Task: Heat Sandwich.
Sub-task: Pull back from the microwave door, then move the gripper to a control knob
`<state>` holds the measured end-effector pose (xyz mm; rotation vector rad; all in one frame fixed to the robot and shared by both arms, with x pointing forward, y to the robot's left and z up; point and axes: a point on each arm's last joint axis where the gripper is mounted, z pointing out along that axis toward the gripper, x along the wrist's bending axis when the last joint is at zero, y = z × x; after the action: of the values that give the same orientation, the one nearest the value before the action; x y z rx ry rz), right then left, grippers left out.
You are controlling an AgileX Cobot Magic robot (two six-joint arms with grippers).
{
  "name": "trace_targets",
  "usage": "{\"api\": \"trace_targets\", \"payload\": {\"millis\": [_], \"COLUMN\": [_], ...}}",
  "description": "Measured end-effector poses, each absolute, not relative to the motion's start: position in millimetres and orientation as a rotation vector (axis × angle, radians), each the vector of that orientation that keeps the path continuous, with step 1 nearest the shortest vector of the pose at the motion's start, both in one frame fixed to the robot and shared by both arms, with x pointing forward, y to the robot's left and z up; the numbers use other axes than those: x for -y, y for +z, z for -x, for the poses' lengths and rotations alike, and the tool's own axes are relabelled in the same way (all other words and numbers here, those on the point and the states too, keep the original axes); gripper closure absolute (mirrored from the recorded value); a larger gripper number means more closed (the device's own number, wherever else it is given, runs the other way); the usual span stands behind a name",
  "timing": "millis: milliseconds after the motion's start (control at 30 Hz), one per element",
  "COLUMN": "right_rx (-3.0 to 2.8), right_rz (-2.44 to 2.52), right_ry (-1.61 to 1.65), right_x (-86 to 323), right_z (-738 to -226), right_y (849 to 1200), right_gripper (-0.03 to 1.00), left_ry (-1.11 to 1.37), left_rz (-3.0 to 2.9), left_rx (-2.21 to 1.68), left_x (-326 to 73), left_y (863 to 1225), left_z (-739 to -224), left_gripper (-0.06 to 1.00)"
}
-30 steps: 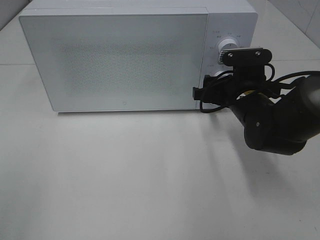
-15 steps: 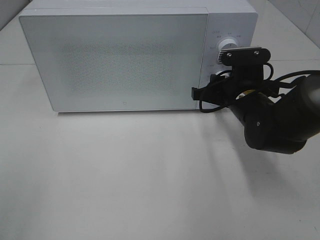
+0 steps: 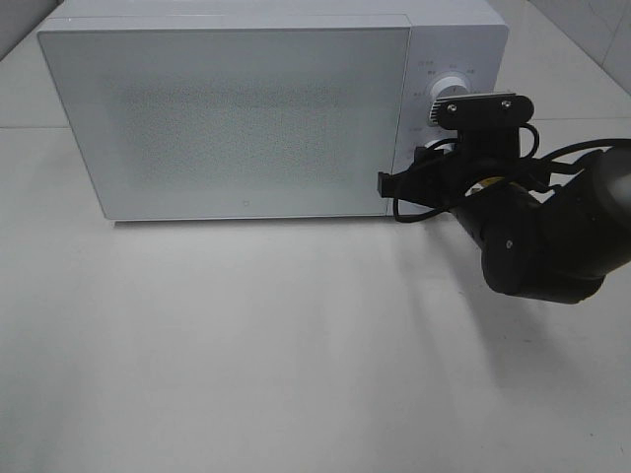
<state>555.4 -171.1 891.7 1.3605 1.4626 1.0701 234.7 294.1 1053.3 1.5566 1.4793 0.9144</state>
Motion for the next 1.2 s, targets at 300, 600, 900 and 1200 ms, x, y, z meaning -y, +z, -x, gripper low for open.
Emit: {"api": "trace_targets", "payload": {"millis": [300, 600, 900, 1200], "right_rx": [-1.388, -1.224, -1.006, -0.713], "right_rz": [-1.471, -1.69, -1.93, -2.176], "right_ry": [1.155, 1.313, 1.475, 1.648], "right_x": [170.9, 170.8, 171.0, 171.0], "right_z": [-555.4, -555.3, -554.7, -554.3], "right_y": [891.9, 891.6, 890.8, 890.4], "right_gripper": [0.54, 0.54, 0.53, 0.53], "left_ry": [0.914, 0.914, 0.914, 0.914], "left_rz": [-1.557, -1.557, -1.557, -1.557], "left_rx": [-1.479, -1.479, -1.479, -1.479], "left_x": [-294.1, -294.1, -294.1, -294.1], "left_y": [1053.3, 1053.3, 1053.3, 1053.3], "left_z": [-234.7, -234.7, -234.7, -234.7], "left_gripper": [-0.05, -0.05, -0.05, -0.05]}}
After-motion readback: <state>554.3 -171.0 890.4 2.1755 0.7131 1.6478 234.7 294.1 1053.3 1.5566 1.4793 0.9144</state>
